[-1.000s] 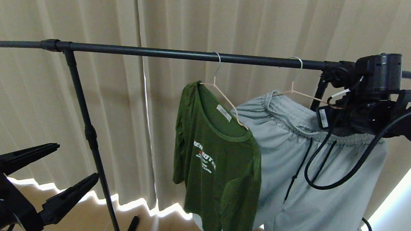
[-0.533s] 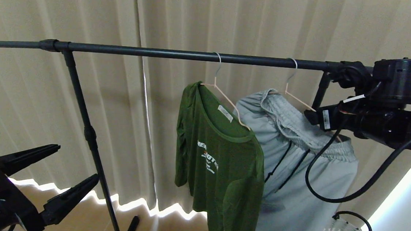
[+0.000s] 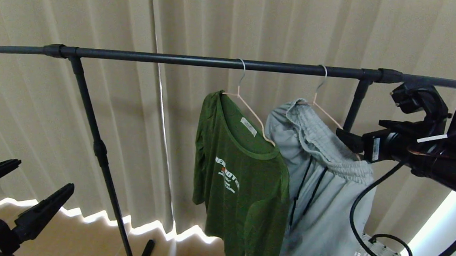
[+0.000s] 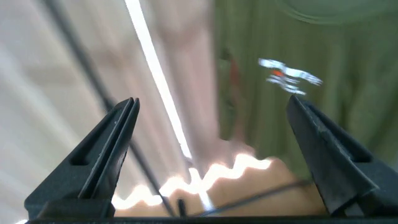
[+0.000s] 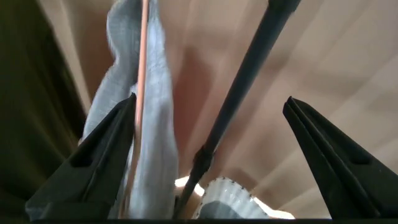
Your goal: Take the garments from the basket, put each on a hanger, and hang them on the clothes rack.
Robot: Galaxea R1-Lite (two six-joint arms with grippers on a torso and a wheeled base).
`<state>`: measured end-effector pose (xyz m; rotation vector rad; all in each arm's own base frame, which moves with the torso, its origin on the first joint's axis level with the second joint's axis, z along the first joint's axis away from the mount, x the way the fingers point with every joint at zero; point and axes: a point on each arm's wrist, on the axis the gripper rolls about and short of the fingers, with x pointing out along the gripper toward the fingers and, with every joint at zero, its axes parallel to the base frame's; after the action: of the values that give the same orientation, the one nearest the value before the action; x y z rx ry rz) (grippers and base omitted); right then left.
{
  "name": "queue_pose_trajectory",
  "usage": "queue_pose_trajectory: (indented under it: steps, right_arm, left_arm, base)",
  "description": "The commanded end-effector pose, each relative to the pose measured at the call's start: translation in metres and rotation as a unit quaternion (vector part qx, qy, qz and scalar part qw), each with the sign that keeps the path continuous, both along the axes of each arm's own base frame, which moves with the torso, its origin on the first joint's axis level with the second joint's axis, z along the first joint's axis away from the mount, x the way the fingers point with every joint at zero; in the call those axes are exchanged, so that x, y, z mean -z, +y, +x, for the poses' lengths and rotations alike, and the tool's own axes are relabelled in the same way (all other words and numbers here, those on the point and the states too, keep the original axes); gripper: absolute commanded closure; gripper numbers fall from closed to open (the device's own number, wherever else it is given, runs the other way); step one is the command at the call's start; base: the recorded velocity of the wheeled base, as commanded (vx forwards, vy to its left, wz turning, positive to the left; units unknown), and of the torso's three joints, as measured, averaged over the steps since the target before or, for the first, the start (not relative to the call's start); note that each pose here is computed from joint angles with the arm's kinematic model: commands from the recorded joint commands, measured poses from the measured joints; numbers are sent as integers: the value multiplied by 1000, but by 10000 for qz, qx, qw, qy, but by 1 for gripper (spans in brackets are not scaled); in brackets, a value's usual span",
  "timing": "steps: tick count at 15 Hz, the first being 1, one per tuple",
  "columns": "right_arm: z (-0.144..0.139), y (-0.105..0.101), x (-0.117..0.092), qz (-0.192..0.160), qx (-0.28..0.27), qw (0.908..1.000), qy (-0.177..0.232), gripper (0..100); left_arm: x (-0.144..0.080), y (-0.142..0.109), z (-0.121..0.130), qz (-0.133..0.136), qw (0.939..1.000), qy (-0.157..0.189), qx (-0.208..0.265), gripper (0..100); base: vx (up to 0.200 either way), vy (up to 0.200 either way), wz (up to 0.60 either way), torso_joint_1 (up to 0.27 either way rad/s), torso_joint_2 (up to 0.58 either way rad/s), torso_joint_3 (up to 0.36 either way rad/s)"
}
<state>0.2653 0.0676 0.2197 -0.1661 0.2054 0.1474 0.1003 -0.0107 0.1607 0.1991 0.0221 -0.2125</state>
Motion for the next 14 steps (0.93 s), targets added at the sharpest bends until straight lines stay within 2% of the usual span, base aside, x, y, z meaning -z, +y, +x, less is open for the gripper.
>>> queue_pose_trajectory:
  steps: [1, 2, 3, 6, 8, 10, 12, 13, 14]
  right_arm:
    - [-11, -5, -2, 120, -25, 9998, -143, 0]
    - [-21, -6, -5, 338, -193, 9987, -344, 0]
    - [-30, -9, -6, 415, -265, 9978, -444, 0]
    - [-54, -19, -7, 505, -173, 9970, -556, 0]
    - [-82, -37, -10, 482, 167, 9959, -744, 0]
    - [-116, -57, 5, 396, 603, 9944, -776, 0]
    - [-141, -66, 20, 344, 916, 9929, -683, 0]
    - [-164, -72, 29, 314, 1180, 9911, -539, 0]
    - [-187, -74, 34, 297, 1321, 9899, -413, 0]
  left_arm:
    - [7, 6, -19, -22, 9991, -182, -370, 0]
    - [13, 10, -29, -16, 9965, -229, -799, 0]
    - [15, 13, -36, -36, 9944, -258, -1028, 0]
    - [23, 13, -57, -158, 9932, -139, -1146, 0]
    - [34, 11, -81, -198, 9932, -19, -1150, 0]
    - [52, 9, -102, -198, 9928, 142, -1176, 0]
    - [67, 9, -114, -195, 9914, 340, -1248, 0]
    - [78, 8, -120, -226, 9892, 409, -1389, 0]
    - [78, 9, -119, -550, 9840, 442, -1635, 0]
  base:
    - [0, 0, 0, 0, 0, 0]
    - [0, 0, 0, 0, 0, 0]
    - [0, 0, 0, 0, 0, 0]
    - [0, 0, 0, 0, 0, 0]
    - [0, 0, 0, 0, 0, 0]
    - [0, 0, 0, 0, 0, 0]
    - [0, 0, 0, 0, 0, 0]
    - [0, 0, 0, 0, 0, 0]
    - [0, 0, 0, 0, 0, 0]
